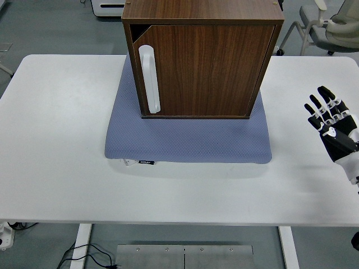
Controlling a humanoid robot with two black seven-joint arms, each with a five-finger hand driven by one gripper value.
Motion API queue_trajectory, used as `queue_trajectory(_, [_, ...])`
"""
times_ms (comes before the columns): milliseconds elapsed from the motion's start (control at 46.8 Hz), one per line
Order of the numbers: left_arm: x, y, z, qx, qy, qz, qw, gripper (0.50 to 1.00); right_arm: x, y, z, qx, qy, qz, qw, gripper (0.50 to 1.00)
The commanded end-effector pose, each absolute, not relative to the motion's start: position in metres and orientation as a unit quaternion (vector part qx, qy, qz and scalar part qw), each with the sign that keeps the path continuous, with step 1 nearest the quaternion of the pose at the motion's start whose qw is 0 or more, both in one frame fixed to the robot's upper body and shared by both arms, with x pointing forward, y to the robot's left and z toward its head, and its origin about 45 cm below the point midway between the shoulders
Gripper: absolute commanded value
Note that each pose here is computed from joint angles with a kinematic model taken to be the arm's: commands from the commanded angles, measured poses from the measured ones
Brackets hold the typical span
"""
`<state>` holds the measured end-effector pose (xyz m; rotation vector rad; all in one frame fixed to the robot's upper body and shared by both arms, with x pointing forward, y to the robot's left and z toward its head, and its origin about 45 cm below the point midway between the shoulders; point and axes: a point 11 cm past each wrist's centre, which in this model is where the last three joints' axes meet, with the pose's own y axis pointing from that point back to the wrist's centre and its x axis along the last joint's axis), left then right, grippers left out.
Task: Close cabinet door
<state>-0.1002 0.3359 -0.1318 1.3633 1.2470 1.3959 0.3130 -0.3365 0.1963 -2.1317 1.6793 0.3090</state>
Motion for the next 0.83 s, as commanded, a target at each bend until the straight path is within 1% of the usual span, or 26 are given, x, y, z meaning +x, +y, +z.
queue_trajectory(0, [-0.100, 0.336, -0.132, 0.539, 0.493, 0.552, 0.401, 1.000, 0.308, -0.338, 0.191, -0.761, 0.605, 0.117, 0.201, 1.000])
queue_trajectory(812, [-0.100, 0.336, -0.132, 0.539, 0.493, 0.552, 0.401, 1.000, 0.291, -0.358, 0.178, -0.744, 0.629, 0.125, 0.187, 1.000])
